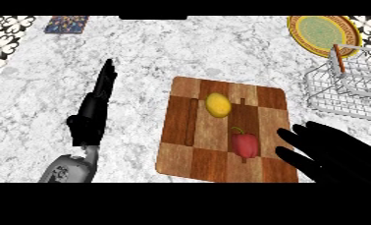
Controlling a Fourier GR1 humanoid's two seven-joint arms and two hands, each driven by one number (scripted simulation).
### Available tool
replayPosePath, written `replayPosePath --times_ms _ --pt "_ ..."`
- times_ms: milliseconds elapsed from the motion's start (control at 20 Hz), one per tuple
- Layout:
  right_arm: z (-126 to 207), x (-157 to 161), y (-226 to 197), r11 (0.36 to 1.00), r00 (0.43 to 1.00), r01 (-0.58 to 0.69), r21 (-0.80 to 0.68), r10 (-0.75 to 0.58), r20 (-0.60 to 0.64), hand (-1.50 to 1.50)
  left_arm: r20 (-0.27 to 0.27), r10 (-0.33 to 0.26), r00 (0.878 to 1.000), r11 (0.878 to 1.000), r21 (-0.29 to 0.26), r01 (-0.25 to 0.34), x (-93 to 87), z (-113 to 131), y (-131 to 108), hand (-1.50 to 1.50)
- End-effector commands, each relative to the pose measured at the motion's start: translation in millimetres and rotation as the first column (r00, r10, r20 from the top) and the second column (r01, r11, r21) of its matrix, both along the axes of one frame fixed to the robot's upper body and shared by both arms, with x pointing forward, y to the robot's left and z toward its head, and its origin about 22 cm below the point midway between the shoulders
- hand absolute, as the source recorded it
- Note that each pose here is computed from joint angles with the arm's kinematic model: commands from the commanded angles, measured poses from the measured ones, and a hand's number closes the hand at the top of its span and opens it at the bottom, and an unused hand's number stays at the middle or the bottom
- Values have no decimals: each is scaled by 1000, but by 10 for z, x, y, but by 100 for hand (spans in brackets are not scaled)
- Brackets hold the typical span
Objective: Pick the bell pepper from the cutting board and place it in the tiered basket
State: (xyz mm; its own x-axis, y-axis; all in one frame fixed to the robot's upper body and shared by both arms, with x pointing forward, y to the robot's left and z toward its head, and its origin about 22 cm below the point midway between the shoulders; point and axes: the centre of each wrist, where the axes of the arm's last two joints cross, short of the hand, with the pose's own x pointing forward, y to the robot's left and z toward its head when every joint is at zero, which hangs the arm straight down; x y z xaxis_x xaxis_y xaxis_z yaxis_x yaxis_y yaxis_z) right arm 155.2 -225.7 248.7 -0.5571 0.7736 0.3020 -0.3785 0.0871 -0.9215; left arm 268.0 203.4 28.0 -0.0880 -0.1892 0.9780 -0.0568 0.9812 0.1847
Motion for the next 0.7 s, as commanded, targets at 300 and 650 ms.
replayPosePath --times_ms 300,650 --pt "-177 -114 532 986 999 28 -163 -30 -14 -150 1 -13 1000 1000 11 13 6 16 -70 0" --pt "-246 -45 532 964 996 72 -256 -81 -24 -150 8 11 1000 1000 -13 -10 26 -7 -86 0"
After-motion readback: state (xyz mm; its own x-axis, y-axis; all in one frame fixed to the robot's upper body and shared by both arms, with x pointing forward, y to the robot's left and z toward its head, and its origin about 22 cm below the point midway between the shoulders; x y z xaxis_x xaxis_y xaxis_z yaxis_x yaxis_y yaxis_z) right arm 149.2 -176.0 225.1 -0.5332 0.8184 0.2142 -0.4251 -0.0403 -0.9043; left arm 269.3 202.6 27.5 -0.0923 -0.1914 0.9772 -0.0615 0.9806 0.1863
